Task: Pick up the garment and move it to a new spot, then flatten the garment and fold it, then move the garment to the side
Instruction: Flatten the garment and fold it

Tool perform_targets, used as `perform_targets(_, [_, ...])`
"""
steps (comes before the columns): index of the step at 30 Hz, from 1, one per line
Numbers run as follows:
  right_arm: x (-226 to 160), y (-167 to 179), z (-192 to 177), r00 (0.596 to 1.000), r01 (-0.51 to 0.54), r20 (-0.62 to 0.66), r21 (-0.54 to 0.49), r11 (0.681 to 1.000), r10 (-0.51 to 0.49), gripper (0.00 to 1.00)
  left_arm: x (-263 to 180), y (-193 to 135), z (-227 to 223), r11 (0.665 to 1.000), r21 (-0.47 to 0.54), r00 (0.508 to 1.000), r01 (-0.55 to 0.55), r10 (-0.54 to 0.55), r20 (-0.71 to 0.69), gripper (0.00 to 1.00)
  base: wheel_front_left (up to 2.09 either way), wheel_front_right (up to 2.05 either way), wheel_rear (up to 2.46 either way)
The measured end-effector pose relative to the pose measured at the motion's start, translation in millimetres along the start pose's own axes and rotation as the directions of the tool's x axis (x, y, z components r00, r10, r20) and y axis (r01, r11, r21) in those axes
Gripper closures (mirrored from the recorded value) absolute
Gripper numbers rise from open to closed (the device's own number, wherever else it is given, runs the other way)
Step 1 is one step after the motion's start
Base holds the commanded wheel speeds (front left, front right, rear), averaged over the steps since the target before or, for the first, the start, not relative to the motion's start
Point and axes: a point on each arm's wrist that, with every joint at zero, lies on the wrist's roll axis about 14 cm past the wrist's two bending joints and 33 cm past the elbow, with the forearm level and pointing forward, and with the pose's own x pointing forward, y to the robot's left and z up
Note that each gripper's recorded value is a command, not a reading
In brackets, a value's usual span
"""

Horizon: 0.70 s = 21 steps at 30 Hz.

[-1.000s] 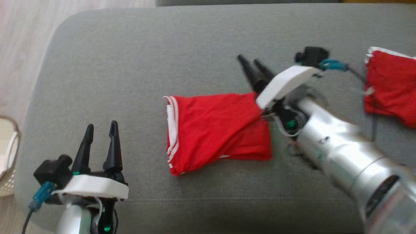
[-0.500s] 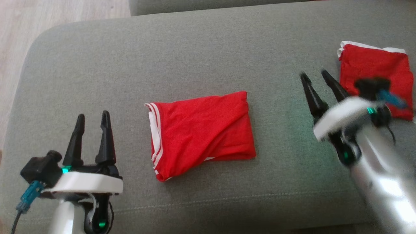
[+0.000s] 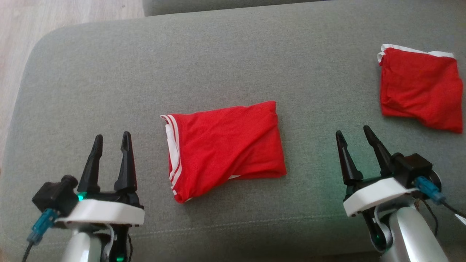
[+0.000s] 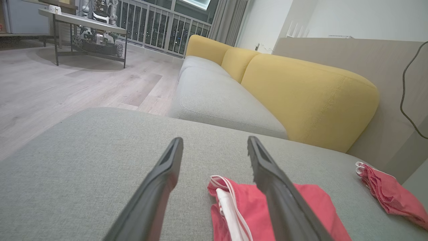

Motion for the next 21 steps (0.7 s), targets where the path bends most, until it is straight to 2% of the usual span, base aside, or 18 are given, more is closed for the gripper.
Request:
perform_targets(8, [5, 13, 1, 0.999, -0.037, 0.009, 0.010, 0.999, 0.037, 0.00, -2, 2, -3, 1.000, 0.000, 1.000, -0.007, 0.007, -0.010, 0.00, 0.00, 0.00, 0.00])
perform_targets(13, [7, 41, -19, 0.991, -0.120, -0.050, 0.017, 0.993, 0.121, 0.00, -5, 5, -12, 1.000, -0.001, 0.999, -0.015, 0.015, -0.038, 0.00, 0.00, 0.00, 0.00])
perform_targets(21, [18, 85, -53, 0.952, -0.264, -0.157, 0.007, 0.965, 0.261, 0.00, -6, 15, -18, 0.999, 0.011, 0.997, -0.045, 0.046, -0.058, 0.00, 0.00, 0.00, 0.00])
